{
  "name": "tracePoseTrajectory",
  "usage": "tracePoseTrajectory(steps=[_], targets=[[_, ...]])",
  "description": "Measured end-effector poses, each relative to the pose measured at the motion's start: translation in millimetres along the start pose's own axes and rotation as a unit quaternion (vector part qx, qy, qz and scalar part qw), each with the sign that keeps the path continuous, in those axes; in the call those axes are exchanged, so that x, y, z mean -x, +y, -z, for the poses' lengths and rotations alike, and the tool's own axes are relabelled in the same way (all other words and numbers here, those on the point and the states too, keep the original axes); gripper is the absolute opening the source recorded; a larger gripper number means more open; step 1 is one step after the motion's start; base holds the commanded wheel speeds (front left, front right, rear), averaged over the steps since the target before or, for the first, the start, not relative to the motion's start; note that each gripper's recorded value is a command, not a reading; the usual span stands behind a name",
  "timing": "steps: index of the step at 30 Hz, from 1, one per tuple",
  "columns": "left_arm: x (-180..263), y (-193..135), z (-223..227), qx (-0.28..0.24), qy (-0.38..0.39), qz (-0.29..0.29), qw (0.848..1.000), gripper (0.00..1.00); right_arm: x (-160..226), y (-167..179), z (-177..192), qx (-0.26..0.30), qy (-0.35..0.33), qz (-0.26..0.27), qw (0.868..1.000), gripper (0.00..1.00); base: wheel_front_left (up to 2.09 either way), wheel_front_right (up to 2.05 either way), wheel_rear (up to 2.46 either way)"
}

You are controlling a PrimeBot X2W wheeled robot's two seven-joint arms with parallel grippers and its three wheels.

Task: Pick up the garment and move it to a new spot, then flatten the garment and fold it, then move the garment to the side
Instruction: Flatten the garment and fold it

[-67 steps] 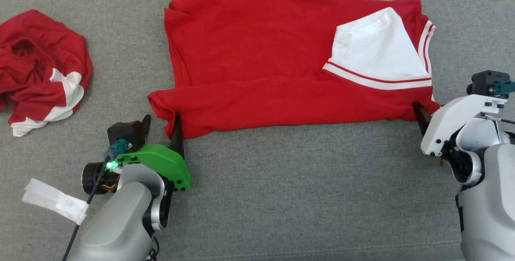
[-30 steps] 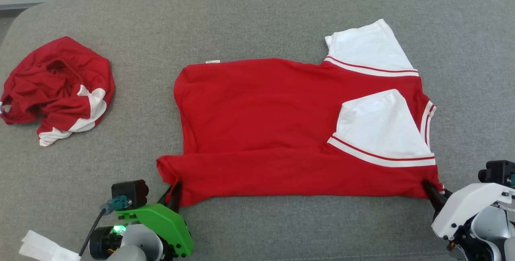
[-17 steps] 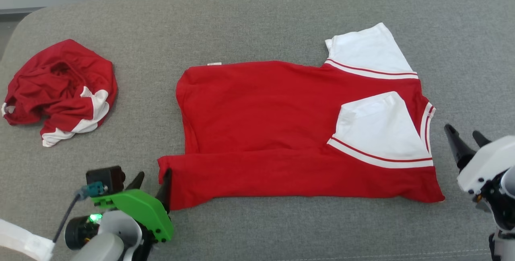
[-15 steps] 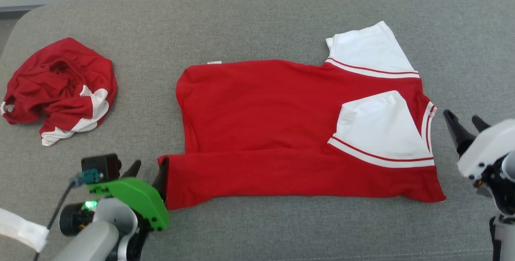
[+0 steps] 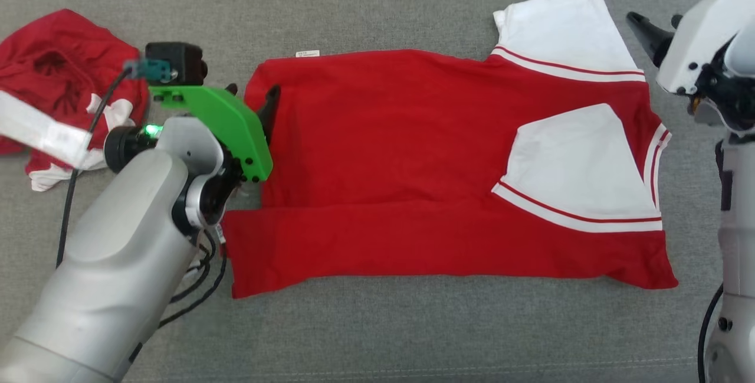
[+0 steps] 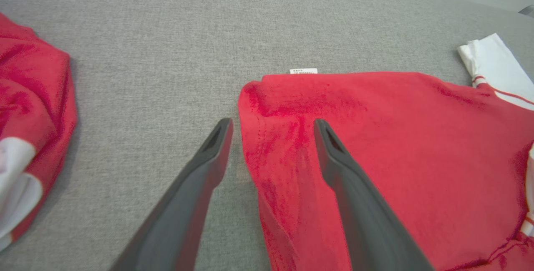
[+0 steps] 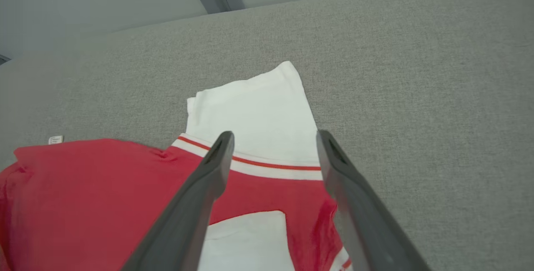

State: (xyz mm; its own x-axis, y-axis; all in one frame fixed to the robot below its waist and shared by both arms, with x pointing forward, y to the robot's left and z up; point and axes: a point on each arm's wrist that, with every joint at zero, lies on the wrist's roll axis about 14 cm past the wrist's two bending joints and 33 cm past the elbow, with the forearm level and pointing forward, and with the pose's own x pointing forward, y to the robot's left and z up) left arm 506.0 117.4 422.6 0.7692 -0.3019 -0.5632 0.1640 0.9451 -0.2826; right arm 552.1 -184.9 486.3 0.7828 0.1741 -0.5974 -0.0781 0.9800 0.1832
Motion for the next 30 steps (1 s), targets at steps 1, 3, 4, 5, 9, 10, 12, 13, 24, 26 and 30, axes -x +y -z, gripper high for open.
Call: tracePoseTrajectory(steps=[1,3,4,5,9,10,12,13,24,26,30], targets=[[-5.4,-1.4,0.0,-0.003,0.006,0.002,1.0,1.0,-6.1,0.6,-0.2,0.005,0.005,0.0,1.0,1.0,0.0,0.0,0.0],[-18.1,-1.7,3.0,-0.013,0.028,0.004,1.0,1.0,-20.6,1.1,0.2,0.015,0.017,0.0,1.0,1.0,0.0,0.0,0.0],[-23.8,0.1,3.5,-0.02,0.034,0.002,0.999,1.0,-26.9,0.5,-0.8,0.02,0.019,0.002,1.0,1.0,0.0,0.0,0.0],[-28.3,2.2,3.2,-0.029,0.039,-0.001,0.999,1.0,-31.7,0.0,-2.0,0.023,0.019,0.002,1.0,1.0,0.0,0.0,0.0],[-46.2,19.0,5.1,-0.07,0.06,-0.031,0.995,1.0,-51.0,-4.9,0.5,0.029,0.022,0.005,0.999,1.0,0.0,0.0,0.0],[-50.0,22.2,7.0,-0.07,0.066,-0.035,0.995,1.0,-55.7,-6.6,4.0,0.03,0.026,0.005,0.999,1.0,0.0,0.0,0.0],[-56.3,23.5,10.6,-0.068,0.069,-0.034,0.995,1.0,-63.0,-8.5,12.5,0.029,0.037,0.004,0.999,1.0,0.0,0.0,0.0],[-59.6,23.0,12.3,-0.068,0.07,-0.031,0.995,1.0,-66.5,-9.2,15.8,0.026,0.04,0.003,0.999,1.0,0.0,0.0,0.0],[-81.3,22.2,24.0,-0.095,0.1,-0.035,0.99,0.0,-83.6,-30.9,31.5,0.025,0.068,0.018,0.997,1.0,0.0,0.0,0.0],[-81.5,21.3,25.1,-0.098,0.098,-0.038,0.99,0.0,-83.9,-35.6,27.2,0.034,0.066,0.025,0.997,1.0,0.0,0.0,0.0],[-81.3,21.7,24.3,-0.103,0.075,-0.042,0.991,0.0,-86.7,-34.3,12.0,0.053,0.054,0.03,0.997,1.0,0.0,0.0,0.0]])
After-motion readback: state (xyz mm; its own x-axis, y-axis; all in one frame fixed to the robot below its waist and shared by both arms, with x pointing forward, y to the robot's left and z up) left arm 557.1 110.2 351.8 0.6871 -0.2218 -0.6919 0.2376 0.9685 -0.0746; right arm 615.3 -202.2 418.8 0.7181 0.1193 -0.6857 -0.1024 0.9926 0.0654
